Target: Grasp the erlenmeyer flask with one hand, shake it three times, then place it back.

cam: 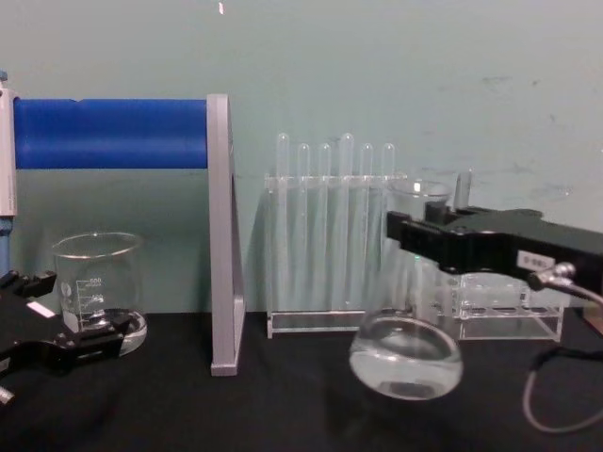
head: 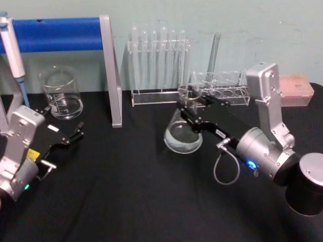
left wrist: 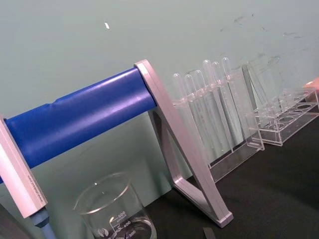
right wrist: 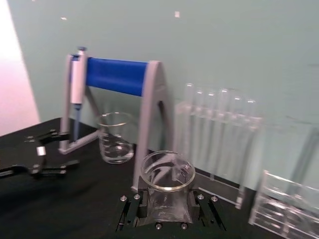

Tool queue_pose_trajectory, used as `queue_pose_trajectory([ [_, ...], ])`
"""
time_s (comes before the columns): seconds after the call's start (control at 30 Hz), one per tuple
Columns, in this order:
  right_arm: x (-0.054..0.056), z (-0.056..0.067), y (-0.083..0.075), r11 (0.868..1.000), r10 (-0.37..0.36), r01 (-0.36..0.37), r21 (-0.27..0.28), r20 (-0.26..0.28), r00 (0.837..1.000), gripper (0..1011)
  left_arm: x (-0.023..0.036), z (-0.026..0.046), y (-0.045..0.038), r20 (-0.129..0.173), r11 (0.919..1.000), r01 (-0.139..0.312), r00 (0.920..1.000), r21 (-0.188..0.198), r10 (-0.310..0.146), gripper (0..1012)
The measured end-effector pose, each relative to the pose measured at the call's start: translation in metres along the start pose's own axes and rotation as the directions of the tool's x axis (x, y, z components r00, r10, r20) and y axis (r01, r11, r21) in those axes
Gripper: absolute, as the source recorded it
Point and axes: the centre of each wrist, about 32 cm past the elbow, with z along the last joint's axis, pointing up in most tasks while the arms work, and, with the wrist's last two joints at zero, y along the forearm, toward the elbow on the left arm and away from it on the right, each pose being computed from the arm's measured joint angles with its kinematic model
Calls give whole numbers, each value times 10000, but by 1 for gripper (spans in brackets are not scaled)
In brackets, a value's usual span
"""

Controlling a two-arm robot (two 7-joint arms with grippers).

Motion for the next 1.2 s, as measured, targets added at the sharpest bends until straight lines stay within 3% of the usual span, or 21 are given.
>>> queue_pose_trajectory([
  [0.23, 42, -28, -145, 9895, -1443, 1442, 105, 48, 9895, 448, 0, 0, 0, 0, 10000, 0, 10000, 0, 0, 1001],
  [0.37, 52, -43, -244, 9692, -2462, 2460, 125, 127, 9691, 447, 0, 0, 0, 0, 10000, 0, 10000, 0, 0, 1001],
  [0.5, 78, -58, -388, 9340, -3572, 3572, 29, 163, 9339, 448, 0, 0, 0, 0, 10000, 0, 10000, 1, 0, 1001],
  [0.63, 99, -66, -489, 9095, -4156, 4157, -59, 141, 9094, 448, 0, 0, 0, 0, 10000, 0, 10000, 0, 0, 1001],
  [0.73, 109, -70, -540, 8988, -4382, 4383, -93, 126, 8988, 448, 0, 0, 0, 0, 10000, -1, 10000, 0, 1, 1001],
  [0.93, 107, -77, -551, 9028, -4298, 4299, -98, 94, 9029, 448, 0, 0, 0, 0, 10000, 1, 10000, 0, -1, 1001],
  [1.2, 51, -78, -387, 9519, -3063, 3064, -75, 129, 9518, 448, 0, 0, 0, 0, 10000, 0, 10000, 0, 0, 1001],
])
